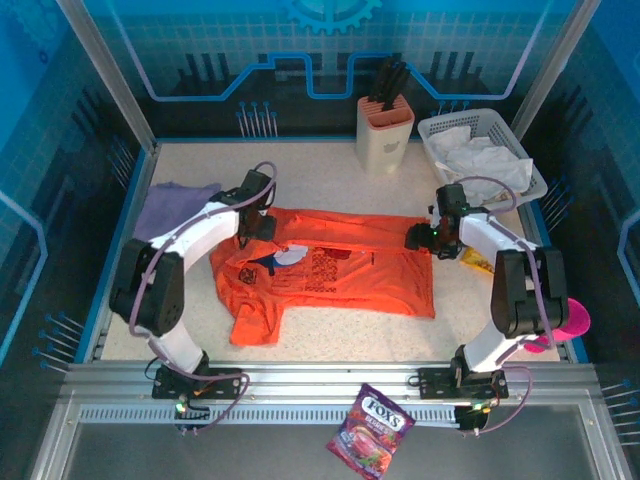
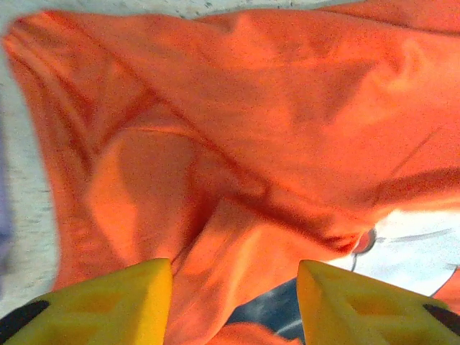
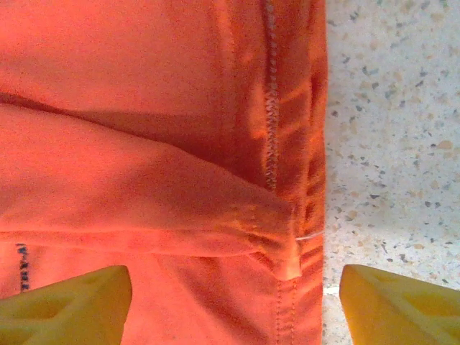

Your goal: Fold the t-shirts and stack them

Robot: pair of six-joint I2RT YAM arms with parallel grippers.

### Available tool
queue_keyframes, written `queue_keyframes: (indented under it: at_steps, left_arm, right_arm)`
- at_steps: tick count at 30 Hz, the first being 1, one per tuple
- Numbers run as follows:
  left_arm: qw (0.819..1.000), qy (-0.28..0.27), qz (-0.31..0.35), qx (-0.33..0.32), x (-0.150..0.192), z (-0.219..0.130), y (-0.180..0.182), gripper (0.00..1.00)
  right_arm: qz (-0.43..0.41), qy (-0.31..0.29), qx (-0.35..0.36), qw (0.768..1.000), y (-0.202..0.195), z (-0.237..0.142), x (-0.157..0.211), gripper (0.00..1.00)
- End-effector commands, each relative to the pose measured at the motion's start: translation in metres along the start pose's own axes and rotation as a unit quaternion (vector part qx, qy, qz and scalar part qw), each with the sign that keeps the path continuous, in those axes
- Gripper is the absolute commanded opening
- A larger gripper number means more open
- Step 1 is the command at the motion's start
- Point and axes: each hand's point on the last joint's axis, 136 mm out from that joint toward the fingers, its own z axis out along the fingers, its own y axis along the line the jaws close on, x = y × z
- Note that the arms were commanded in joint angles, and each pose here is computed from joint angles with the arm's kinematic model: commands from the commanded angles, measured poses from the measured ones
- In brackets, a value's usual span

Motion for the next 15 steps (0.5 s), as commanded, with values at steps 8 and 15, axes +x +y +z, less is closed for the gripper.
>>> queue_keyframes:
  at_steps: [8,15]
  left_arm:
    - [0.977,0.034,-0.191,0.085,0.014,0.027,-0.003,0.43]
    - [0.98,0.008,-0.181,0.086,0.006,0.019,0.005,0.44]
  right_arm:
    - [-0.013,-0.029,-0.031,0.999,0.017,-0.023,-0.004,0.84]
    - [-0.015,-0.026,-0.034,0.999,0.02,-0.023,-0.004,0.85]
